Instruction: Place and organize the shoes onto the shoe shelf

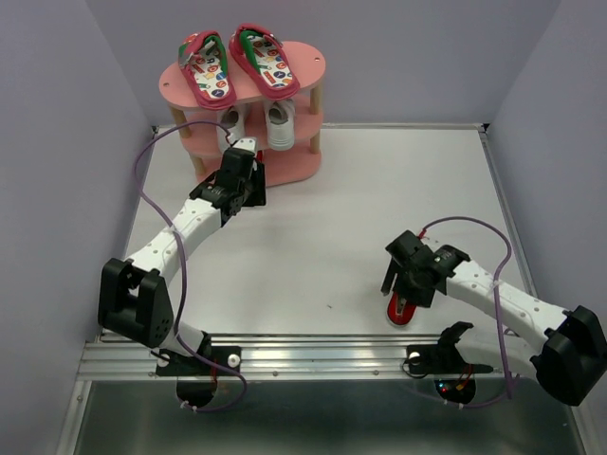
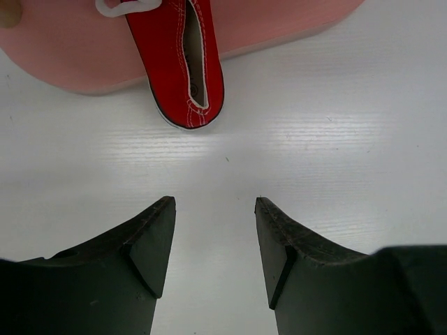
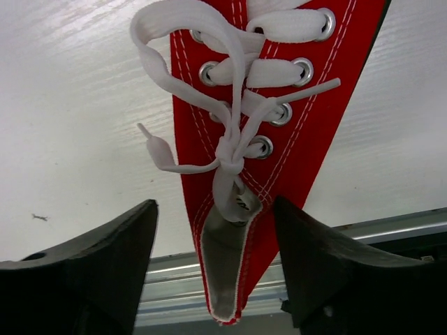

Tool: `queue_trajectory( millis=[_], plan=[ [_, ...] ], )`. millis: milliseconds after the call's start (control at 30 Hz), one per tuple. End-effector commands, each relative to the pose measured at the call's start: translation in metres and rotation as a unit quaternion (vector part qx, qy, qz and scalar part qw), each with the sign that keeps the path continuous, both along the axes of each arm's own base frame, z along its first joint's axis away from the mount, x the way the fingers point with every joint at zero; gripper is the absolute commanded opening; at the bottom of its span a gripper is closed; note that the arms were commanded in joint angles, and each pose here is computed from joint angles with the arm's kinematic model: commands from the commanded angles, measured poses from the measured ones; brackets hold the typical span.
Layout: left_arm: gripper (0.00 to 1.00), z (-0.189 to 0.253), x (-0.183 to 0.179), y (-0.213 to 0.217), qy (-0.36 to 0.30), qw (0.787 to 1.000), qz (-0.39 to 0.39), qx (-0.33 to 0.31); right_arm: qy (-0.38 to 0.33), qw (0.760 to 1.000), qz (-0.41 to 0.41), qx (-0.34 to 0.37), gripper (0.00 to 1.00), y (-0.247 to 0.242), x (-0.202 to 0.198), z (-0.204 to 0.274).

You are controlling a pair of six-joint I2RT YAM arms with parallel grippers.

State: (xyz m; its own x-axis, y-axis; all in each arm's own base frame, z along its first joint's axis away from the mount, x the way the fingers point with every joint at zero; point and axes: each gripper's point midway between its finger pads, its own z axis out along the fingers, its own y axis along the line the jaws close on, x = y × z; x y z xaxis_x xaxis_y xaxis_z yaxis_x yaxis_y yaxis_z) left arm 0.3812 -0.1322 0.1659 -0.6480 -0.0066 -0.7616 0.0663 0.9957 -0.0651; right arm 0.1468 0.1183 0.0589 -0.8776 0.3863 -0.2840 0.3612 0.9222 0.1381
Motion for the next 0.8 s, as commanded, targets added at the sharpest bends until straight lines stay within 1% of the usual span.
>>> queue_trajectory(
  millis=[0,67,100,167,200,300,400,467,500,533,567,600,633,700,733,767],
  plan=[
    [0.60,0.023,-0.007,-0.001,-0.023,1.000,-0.004,-0.016,-0.010,1.000,-0.014,-0.010,0.68,0.001,0.002,-0.007],
    [0.60,0.026,-0.009,0.000,-0.026,0.999,-0.006,-0.019,-0.013,1.000,-0.013,-0.015,0.46,0.000,0.005,-0.007],
    [0.60,0.028,-0.011,-0.002,-0.027,0.999,-0.010,-0.022,-0.021,1.000,-0.008,-0.018,0.27,0.001,0.007,-0.005],
    [0.60,0.030,-0.012,-0.003,-0.029,0.999,-0.012,-0.026,-0.028,0.999,-0.006,-0.017,0.08,0.003,0.010,-0.003],
    [0.60,0.031,-0.013,-0.004,-0.029,0.999,-0.014,-0.028,-0.034,0.999,-0.002,-0.014,0.01,0.006,0.012,0.000],
    [0.60,0.037,-0.013,-0.004,-0.036,0.999,-0.015,-0.034,-0.057,0.998,0.019,-0.019,0.01,0.014,0.020,0.011],
    [0.59,0.050,-0.013,-0.007,-0.046,0.998,-0.021,-0.041,-0.123,0.990,0.070,-0.013,0.01,0.037,0.046,0.045],
    [0.59,0.056,-0.016,-0.005,-0.049,0.998,-0.020,-0.042,-0.145,0.984,0.107,-0.013,0.01,0.052,0.058,0.058],
    [0.59,0.059,-0.017,-0.001,-0.051,0.998,-0.012,-0.037,-0.147,0.982,0.118,-0.023,0.01,0.059,0.068,0.057],
    [0.59,0.065,-0.020,0.002,-0.051,0.998,-0.005,-0.036,-0.164,0.973,0.163,-0.025,0.01,0.075,0.075,0.070],
    [0.59,0.068,-0.021,0.004,-0.052,0.998,0.002,-0.035,-0.175,0.967,0.184,-0.025,0.01,0.087,0.081,0.073],
    [0.59,0.072,-0.022,0.007,-0.055,0.998,0.008,-0.034,-0.174,0.963,0.205,-0.033,0.01,0.094,0.084,0.073],
    [0.59,0.076,-0.023,0.009,-0.059,0.998,0.012,-0.034,-0.168,0.954,0.243,-0.043,0.01,0.107,0.089,0.065],
    [0.59,0.088,-0.029,0.012,-0.070,0.996,0.019,-0.044,-0.189,0.939,0.286,-0.031,0.01,0.137,0.095,0.073],
    [0.59,0.095,-0.032,0.013,-0.078,0.996,0.020,-0.050,-0.181,0.926,0.327,-0.045,0.01,0.147,0.095,0.064],
    [0.59,0.099,-0.034,0.013,-0.081,0.995,0.024,-0.057,-0.186,0.916,0.350,-0.050,0.01,0.156,0.095,0.063]
  ],
)
